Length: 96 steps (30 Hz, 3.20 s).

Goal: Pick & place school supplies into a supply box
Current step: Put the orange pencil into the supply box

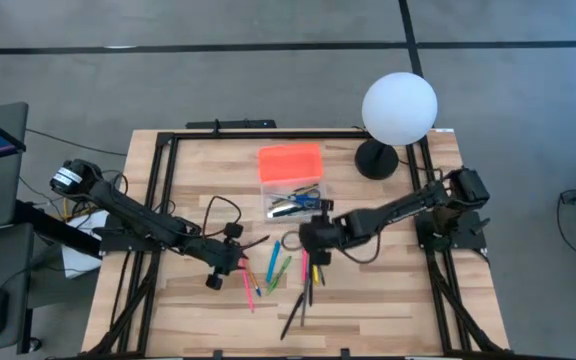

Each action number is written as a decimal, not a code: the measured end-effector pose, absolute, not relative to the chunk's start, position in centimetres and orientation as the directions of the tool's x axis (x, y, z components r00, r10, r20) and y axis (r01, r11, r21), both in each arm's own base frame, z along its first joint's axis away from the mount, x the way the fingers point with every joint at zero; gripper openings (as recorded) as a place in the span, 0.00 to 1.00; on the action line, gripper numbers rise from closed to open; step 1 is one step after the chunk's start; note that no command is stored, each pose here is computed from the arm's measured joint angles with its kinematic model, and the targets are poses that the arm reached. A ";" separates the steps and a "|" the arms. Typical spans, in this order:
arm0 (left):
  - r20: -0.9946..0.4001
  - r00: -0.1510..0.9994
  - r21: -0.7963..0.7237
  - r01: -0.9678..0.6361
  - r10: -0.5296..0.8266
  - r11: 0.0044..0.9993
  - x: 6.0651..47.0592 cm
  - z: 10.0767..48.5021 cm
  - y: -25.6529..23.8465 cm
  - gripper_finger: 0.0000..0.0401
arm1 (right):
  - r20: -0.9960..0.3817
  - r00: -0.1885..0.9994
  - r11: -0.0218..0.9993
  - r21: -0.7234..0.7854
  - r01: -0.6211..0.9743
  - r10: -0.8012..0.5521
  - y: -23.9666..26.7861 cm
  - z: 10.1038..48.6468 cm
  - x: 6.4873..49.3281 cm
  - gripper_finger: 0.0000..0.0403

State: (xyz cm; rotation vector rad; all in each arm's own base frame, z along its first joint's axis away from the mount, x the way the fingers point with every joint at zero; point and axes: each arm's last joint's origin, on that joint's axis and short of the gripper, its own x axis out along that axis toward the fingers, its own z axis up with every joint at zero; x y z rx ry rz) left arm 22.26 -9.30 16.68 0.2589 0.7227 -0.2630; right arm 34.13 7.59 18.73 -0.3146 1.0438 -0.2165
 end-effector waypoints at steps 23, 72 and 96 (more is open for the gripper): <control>-0.775 0.556 0.123 0.597 -0.300 0.793 29.3 12.5 -13.1 0.30 | -0.743 0.565 0.908 -0.418 0.029 -0.359 18.3 18.6 28.4 0.22; -0.848 0.420 0.034 0.651 -0.323 0.758 30.5 11.6 -13.7 0.23 | -0.688 0.584 0.894 -0.411 0.176 -0.431 19.8 16.4 24.8 0.22; -0.863 0.421 0.053 0.627 -0.280 0.777 30.6 11.4 -13.0 0.13 | -0.687 0.588 0.897 -0.407 0.176 -0.427 19.8 16.4 24.9 0.22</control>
